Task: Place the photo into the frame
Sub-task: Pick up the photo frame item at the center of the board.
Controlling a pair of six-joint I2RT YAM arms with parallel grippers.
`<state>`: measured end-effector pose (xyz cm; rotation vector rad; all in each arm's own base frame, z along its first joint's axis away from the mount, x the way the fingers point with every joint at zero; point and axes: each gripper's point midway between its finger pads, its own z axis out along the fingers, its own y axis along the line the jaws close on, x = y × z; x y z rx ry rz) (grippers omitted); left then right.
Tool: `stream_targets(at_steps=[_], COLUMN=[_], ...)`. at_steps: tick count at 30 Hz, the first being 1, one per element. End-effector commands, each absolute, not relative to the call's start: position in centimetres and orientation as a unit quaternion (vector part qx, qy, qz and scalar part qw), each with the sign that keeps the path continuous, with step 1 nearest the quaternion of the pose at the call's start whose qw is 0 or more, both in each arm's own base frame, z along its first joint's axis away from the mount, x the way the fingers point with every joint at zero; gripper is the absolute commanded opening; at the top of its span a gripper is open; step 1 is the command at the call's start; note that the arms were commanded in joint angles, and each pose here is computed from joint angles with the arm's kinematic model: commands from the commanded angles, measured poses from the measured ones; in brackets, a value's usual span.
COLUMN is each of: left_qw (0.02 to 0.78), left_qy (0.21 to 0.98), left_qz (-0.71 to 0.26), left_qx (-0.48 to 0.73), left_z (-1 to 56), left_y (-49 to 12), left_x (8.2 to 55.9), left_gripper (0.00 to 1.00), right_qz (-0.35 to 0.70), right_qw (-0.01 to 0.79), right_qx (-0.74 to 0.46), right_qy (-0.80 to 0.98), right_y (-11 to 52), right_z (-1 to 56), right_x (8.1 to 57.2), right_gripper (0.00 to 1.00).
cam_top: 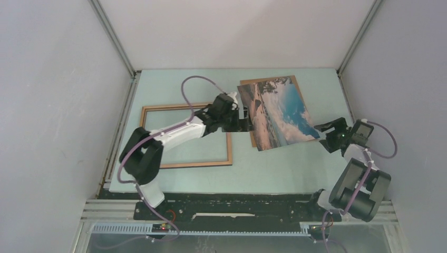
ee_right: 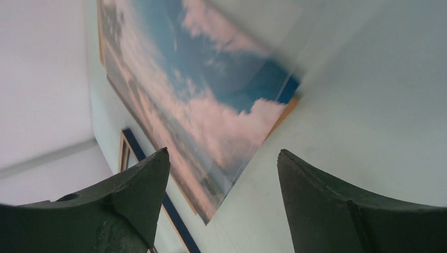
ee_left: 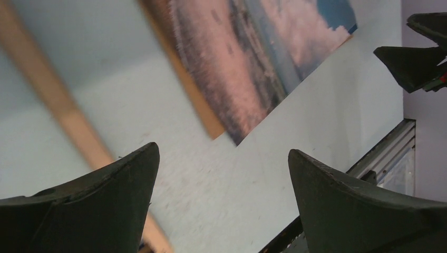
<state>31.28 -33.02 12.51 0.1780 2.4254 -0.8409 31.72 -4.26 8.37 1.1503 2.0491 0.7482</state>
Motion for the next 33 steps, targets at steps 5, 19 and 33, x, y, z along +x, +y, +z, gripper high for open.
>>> stream_targets(at_steps=[5, 19, 33], left_qw=[0.261, 0.177, 0.185], left_qy=[0.875, 0.901, 0.928], left_qz=[-0.39, -0.381, -0.308], left_qx=[0.12, 0.114, 0.102], left_z=[14.8, 7.4, 2.8], left_y=[-43.2, -45.8, -43.0], left_x=[35.1, 34.4, 34.5], left_gripper=[1.0, 1.0, 1.0], right_qz=[0.231, 0.307, 0.385], right_qw=[0.382, 0.318, 0.361], right_qx=[0.462, 0.47, 0.441], right_qy=[0.766, 0.765, 0.726], right_y=[-10.6, -12.6, -12.1], right_z=[8.1, 3.9, 5.5], right_x=[34.7, 36.9, 38.7], right_gripper=[0.81, 0.69, 0.63])
